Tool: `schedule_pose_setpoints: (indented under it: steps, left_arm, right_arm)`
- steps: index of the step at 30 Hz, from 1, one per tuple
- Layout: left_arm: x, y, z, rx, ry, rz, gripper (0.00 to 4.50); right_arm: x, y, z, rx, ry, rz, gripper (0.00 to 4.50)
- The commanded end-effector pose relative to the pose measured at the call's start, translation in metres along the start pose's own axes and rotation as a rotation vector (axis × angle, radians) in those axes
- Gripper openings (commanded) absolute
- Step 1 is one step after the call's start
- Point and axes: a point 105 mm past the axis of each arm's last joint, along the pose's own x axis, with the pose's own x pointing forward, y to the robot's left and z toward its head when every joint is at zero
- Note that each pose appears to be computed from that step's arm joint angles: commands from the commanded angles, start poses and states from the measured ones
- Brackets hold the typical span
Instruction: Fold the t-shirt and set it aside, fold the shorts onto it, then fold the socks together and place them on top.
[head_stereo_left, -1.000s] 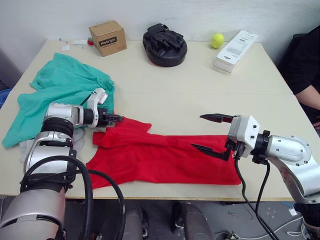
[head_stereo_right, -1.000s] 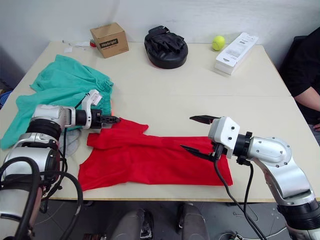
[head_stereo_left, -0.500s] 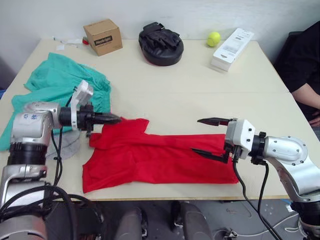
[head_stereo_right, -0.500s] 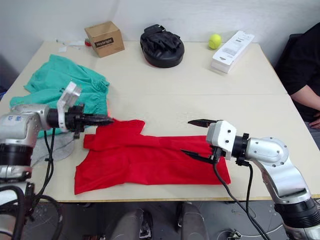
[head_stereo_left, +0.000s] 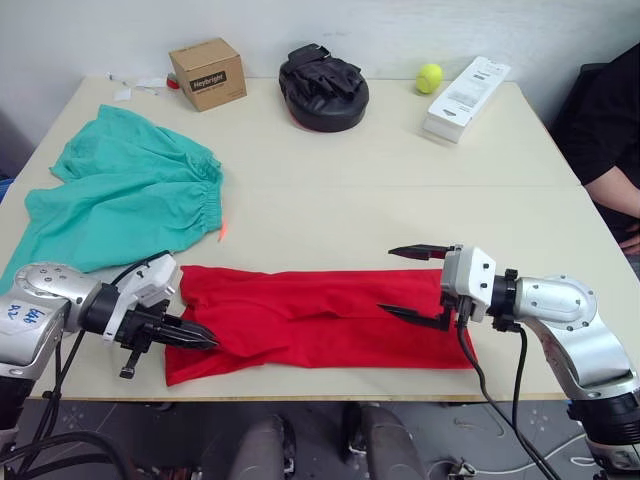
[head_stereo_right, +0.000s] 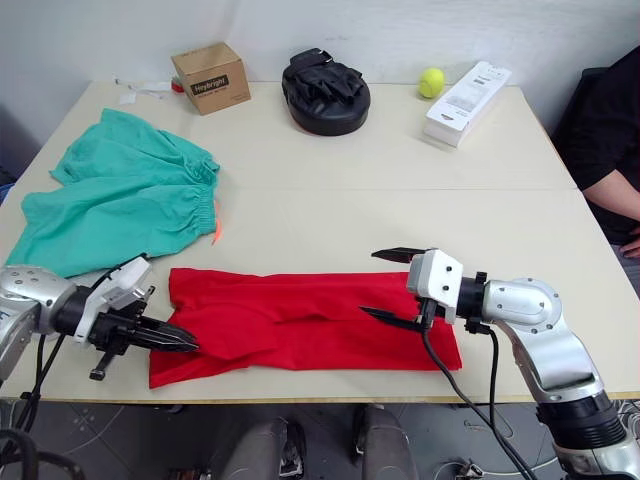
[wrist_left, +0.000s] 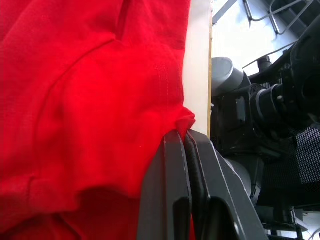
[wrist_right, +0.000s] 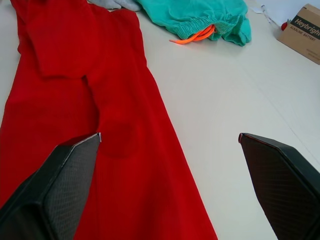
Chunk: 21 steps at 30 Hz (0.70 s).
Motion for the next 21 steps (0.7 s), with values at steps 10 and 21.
schedule_pose_setpoints:
  steps: [10, 21]
  left_arm:
    - [0.000, -0.018, -0.017, -0.020, 0.052, -0.065, 0.02]
    - [-0.029, -0.014, 0.006, -0.155, -0.121, 0.022, 1.99]
  right_arm:
    - [0.002, 0.000, 0.006, -0.044, -0.022, 0.007, 4.50]
    - [0.010, -0.011, 0.011, 0.051, -0.043, -0.026, 4.50]
